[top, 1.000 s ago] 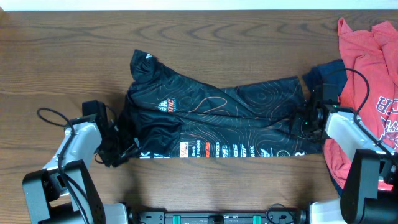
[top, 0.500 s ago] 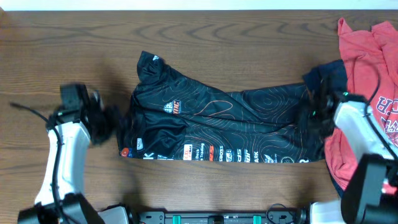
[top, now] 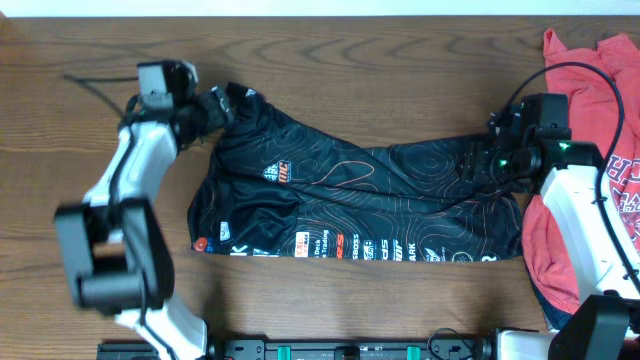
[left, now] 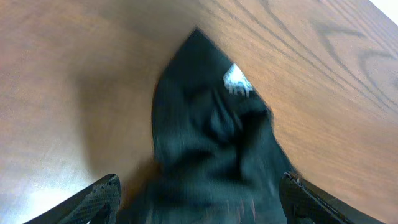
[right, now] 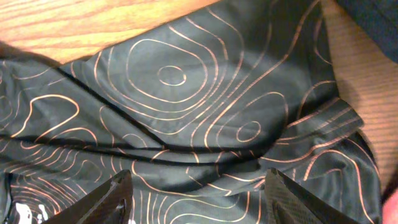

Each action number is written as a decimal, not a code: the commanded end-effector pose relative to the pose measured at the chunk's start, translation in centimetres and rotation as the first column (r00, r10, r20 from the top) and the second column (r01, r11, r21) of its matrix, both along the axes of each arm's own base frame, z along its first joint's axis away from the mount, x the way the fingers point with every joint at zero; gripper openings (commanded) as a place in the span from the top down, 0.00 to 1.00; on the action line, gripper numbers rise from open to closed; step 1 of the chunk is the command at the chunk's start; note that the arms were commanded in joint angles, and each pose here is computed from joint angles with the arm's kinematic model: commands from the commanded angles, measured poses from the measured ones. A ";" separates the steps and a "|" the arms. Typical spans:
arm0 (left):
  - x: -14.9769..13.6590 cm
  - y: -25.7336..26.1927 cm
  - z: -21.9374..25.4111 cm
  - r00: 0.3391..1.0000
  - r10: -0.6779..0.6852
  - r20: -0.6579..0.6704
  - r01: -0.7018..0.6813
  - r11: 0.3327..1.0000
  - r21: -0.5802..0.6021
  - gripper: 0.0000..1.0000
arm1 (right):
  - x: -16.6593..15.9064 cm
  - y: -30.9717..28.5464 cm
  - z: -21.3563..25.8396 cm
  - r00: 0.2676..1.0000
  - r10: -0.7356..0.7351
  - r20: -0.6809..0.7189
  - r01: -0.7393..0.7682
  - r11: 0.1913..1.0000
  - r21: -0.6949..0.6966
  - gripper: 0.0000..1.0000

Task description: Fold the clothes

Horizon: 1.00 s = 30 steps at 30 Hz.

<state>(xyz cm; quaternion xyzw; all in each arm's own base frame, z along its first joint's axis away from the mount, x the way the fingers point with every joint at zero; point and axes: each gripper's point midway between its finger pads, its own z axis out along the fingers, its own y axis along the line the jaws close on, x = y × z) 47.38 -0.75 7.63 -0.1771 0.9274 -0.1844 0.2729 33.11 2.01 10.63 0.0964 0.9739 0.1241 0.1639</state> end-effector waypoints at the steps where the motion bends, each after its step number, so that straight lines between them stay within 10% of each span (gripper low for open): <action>1: 3.0 -0.1 -1.5 1.000 -0.009 0.011 0.009 1.000 0.004 0.18 | 0.0 1.1 0.1 0.999 0.049 0.008 -0.049 0.999 0.004 0.33; 9: 4.6 -2.1 -6.8 0.998 -0.046 -0.031 0.045 0.998 -0.032 0.25 | 0.6 1.1 0.2 0.998 0.053 0.031 -0.052 0.999 -0.014 0.34; 14: 4.4 -3.5 -6.1 0.997 -0.074 -0.026 0.073 0.996 -0.042 0.93 | 2.3 -0.1 0.4 0.995 0.029 0.091 -0.022 0.996 -0.082 0.33; 30: 0.0 -2.3 6.7 0.998 -0.049 0.029 0.051 0.996 -0.077 0.94 | 10.9 -2.9 -6.5 0.975 -0.009 0.223 0.060 0.973 -0.221 0.26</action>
